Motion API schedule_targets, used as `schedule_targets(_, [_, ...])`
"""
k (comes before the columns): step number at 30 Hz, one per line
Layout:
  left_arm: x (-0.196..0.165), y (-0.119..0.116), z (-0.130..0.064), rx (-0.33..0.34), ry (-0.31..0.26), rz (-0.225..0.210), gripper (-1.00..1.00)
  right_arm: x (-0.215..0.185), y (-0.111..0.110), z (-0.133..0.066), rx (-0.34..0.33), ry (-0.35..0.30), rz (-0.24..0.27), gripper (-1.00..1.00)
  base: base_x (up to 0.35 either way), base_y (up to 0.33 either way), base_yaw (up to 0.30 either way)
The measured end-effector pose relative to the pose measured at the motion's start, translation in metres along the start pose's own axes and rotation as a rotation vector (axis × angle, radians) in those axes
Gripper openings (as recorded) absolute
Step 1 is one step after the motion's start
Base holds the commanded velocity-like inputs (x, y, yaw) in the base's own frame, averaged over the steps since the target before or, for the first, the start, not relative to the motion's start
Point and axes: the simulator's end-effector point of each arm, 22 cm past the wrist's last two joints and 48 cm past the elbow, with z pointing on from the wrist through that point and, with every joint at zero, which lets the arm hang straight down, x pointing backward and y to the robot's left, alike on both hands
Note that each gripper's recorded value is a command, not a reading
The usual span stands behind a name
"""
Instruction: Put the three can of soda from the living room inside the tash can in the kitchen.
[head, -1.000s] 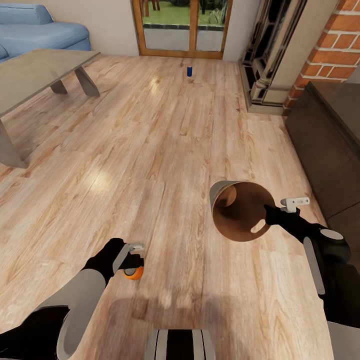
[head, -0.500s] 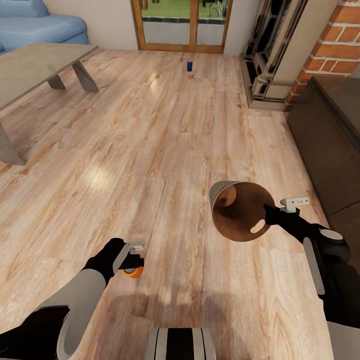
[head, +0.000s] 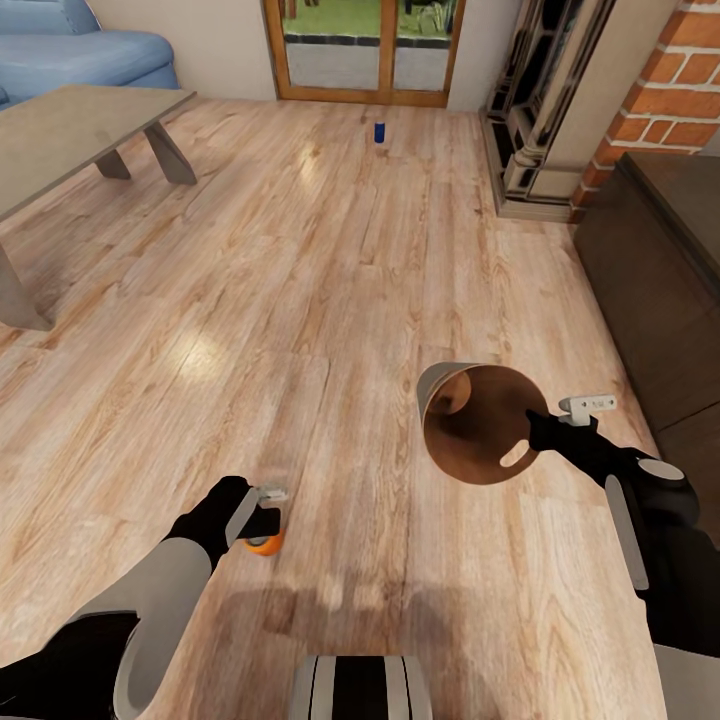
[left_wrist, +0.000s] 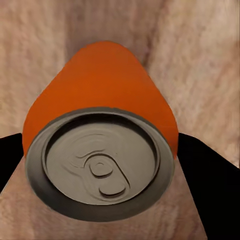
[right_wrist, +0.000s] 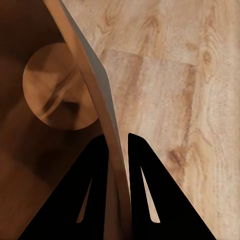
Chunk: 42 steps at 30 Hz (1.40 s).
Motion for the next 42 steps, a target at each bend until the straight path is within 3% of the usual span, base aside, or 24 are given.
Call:
schedule_targets(6, [0.0,0.0,0.0,0.002,-0.001,0.001,-1.0,0.0,0.0,0.0,0.0,0.0,0.0,-1.0,0.0,0.0,0.0])
schedule_targets(37, [-0.04,-0.013,-0.074,0.036,-0.135,0.004,-1.0,-0.067,0.011,-0.045,-0.014,-0.112,-0.022,-1.0,0.0,0.0,0.0])
schedule_targets(39, [-0.042,-0.012,-0.079,0.037,-0.144,0.004,-1.0,-0.068,0.012,-0.047,-0.016,-0.104,-0.018,-1.0,0.0,0.0,0.0])
schedule_targets(42, [-0.052,-0.01,-0.09,0.04,-0.171,0.001,-1.0,-0.057,0.01,-0.051,-0.012,-0.042,0.0,-1.0,0.0,0.0,0.0])
